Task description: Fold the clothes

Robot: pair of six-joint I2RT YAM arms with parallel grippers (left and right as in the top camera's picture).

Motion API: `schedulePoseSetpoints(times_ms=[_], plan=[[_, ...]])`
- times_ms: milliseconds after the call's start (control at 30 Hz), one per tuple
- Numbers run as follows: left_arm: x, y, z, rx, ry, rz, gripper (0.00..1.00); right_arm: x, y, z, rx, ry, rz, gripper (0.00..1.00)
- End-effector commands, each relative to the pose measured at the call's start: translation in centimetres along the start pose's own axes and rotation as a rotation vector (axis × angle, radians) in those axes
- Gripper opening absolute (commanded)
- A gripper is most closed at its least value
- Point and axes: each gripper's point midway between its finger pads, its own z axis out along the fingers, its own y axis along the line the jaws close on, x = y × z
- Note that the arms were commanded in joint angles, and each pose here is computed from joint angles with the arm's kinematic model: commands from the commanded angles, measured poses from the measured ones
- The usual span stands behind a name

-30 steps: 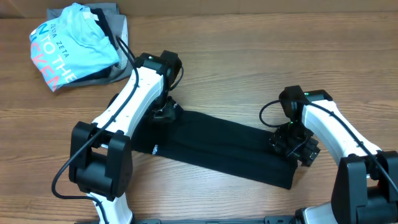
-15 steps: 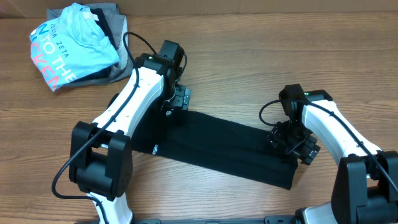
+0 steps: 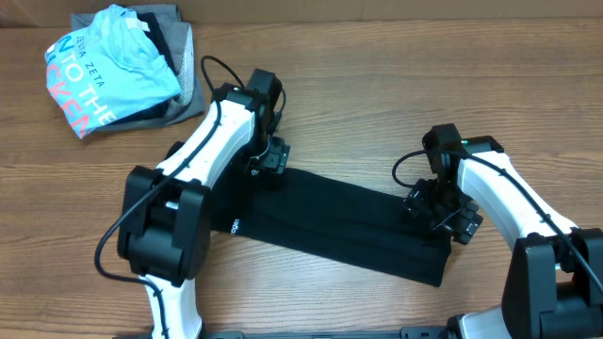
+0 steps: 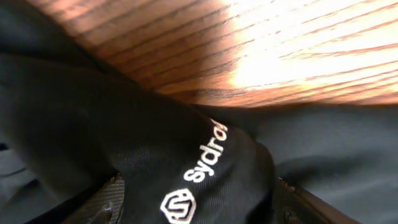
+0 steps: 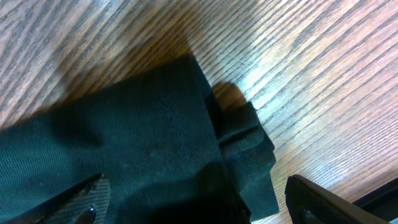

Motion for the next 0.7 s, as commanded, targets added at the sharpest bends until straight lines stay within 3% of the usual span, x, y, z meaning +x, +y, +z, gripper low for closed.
schedulePoseSetpoints(times_ms=[0,433,667], plan=[[0.4,0.2,1.5,-0.015,0.043,0.021,0.77,0.0,0.1,-0.4,-0.016,-0.015,-0.011,0.94],[0.5,1.3,2.2,-0.073,0.054,0.023,0.74,0.1,-0.1,-0.4,-0.011,-0.011,-0.012,0.94],[0.8,3.4,1.7,-0.203,0.058,-0.058,0.62,0.1,-0.1,-0.4,-0.011,-0.012,-0.012,0.94]])
